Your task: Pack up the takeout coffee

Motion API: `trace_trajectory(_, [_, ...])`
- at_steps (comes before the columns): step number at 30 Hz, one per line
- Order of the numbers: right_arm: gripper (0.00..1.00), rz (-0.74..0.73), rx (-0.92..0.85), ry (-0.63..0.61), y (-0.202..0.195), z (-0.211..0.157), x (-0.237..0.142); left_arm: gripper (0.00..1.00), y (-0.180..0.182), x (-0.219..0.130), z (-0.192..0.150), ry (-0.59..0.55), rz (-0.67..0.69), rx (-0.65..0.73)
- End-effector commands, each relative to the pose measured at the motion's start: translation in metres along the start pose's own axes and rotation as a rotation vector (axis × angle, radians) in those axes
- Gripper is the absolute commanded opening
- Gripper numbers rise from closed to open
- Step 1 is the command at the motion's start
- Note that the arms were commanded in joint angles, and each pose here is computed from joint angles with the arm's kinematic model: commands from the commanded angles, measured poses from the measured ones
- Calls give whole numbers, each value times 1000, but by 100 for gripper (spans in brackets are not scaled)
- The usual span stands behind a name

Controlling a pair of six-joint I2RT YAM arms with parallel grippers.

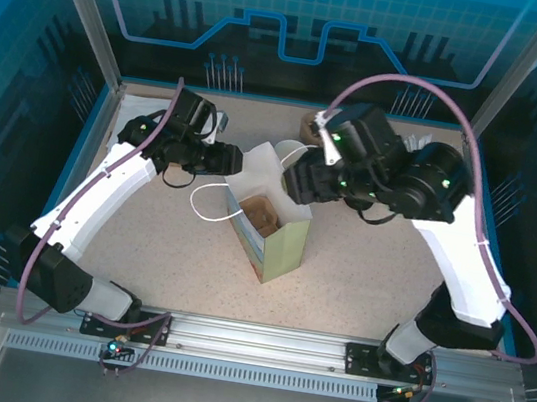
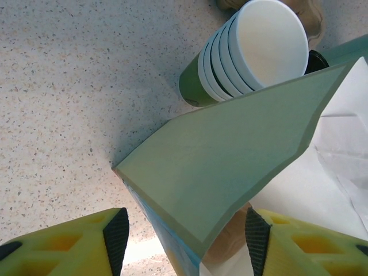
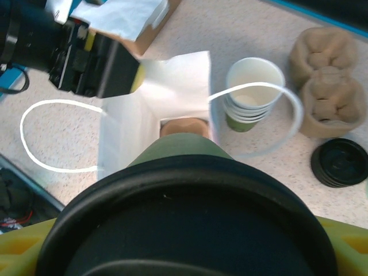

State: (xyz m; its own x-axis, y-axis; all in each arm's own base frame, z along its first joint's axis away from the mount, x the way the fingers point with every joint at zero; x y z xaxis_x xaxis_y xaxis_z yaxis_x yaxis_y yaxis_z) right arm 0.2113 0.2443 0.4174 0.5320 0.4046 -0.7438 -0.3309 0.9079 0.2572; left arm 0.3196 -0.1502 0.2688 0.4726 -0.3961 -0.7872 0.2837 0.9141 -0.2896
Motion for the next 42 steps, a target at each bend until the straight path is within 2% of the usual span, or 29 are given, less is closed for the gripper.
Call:
trace_trajectory(1, [83,60,-16,44,29,-5,21,57,-1,2,0,1,-17,-24])
trace_trajectory(8, [83,68,-41,142,49,-16,64,56,0,3,-2,4,-16,-28])
trace_trajectory(16, [82,22,-36,229,42,-32,98,52,4,6,-10,11,-1,-29])
trace_trajectory(24, [82,-41,-29,308,22,-47,117,48,8,7,-14,11,15,-29])
trace_trajectory(31, [81,-102,-12,321,4,-49,125,48,10,8,-16,12,23,-30])
trace_trajectory(42, [80,-173,-67,382,3,-60,140,48,7,7,-14,4,10,-33])
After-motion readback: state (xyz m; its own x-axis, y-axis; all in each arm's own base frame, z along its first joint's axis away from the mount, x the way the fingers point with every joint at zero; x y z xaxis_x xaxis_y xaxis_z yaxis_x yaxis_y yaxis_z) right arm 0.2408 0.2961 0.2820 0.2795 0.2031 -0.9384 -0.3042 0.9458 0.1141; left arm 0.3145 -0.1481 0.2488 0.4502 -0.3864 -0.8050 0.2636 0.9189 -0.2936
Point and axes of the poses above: each hand's point on the last joint's axis, 136 mm out from that joint toward the fingers, its own x axis out along the fingers, its own y axis along the line the jaws close on, z = x × y, the point moved 2 cm from there along -x, back along the fingers, and after that the axes turned 15 degrees about x, right-handed, at the moved point
